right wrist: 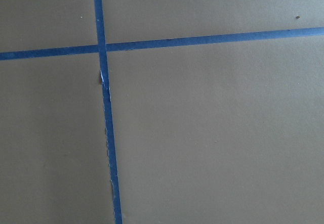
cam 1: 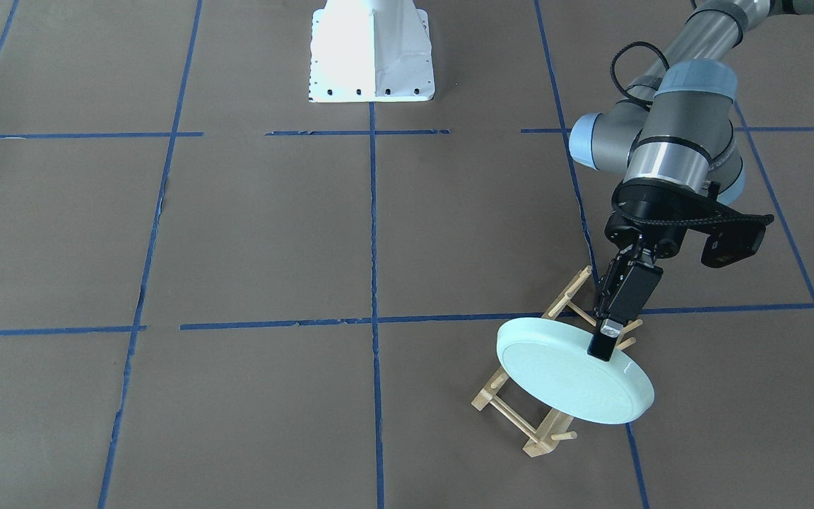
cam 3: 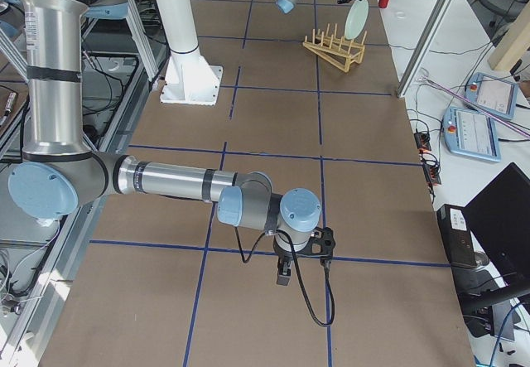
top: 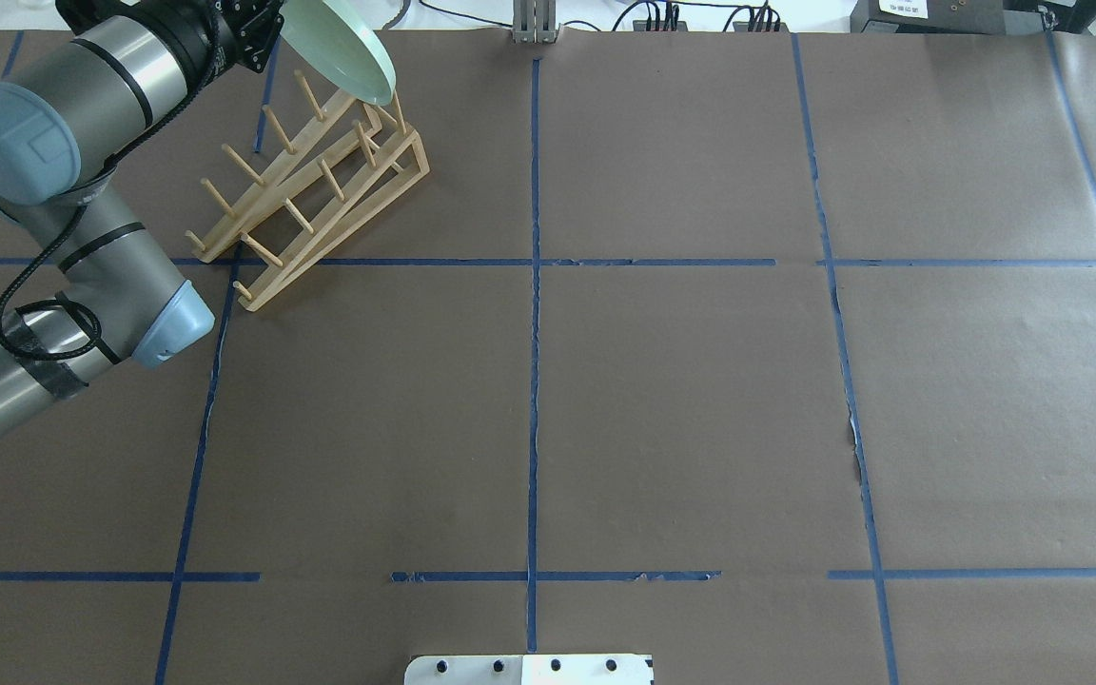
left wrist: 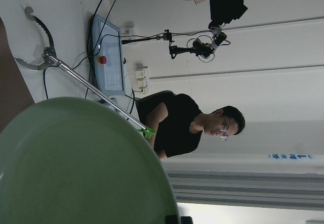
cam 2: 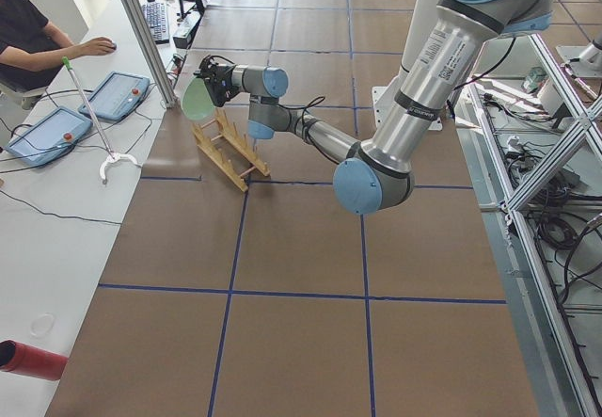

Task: Place plate on rack
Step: 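Lower the upright plate with the left gripper into the rack's slots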

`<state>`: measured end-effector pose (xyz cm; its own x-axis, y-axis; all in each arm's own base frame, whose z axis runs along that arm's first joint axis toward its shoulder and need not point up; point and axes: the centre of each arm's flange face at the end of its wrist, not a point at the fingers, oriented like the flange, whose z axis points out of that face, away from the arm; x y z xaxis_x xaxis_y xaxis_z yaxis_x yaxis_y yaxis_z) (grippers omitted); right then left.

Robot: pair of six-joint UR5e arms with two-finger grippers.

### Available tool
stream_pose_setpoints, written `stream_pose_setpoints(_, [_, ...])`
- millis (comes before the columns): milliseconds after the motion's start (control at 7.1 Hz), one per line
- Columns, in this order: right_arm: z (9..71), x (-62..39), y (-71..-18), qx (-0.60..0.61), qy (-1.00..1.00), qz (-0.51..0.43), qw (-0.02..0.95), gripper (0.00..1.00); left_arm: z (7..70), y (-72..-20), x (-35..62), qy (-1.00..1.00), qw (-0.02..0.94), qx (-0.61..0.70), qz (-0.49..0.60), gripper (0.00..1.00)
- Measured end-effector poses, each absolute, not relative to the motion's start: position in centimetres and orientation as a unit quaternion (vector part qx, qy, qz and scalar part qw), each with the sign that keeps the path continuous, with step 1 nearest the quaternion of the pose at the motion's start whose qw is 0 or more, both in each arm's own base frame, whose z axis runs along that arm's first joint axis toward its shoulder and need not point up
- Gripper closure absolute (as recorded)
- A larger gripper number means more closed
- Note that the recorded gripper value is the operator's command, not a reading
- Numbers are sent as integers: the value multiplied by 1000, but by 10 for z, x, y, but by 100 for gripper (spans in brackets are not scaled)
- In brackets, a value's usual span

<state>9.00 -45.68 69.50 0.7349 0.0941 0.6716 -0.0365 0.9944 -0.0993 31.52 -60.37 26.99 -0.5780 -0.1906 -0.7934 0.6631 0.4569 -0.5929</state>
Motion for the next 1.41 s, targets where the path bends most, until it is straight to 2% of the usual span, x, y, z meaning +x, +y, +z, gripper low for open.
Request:
stream_pose_setpoints(563, [695, 90, -457, -40, -362, 35, 931, 0, 300, -605, 340, 728, 441, 156, -501, 100])
stream_pose_setpoints(704, [695, 90, -457, -40, -362, 35, 931, 0, 305, -605, 345, 726, 444, 155, -502, 57])
stream_pose_setpoints(845, [695, 90, -457, -40, -362, 35, 931, 0, 306, -605, 346, 725, 445, 154, -503, 1])
stream_pose_setpoints(1408, [695, 90, -457, -40, -362, 35, 931, 0, 305, -605, 347, 726, 448, 154, -499, 0])
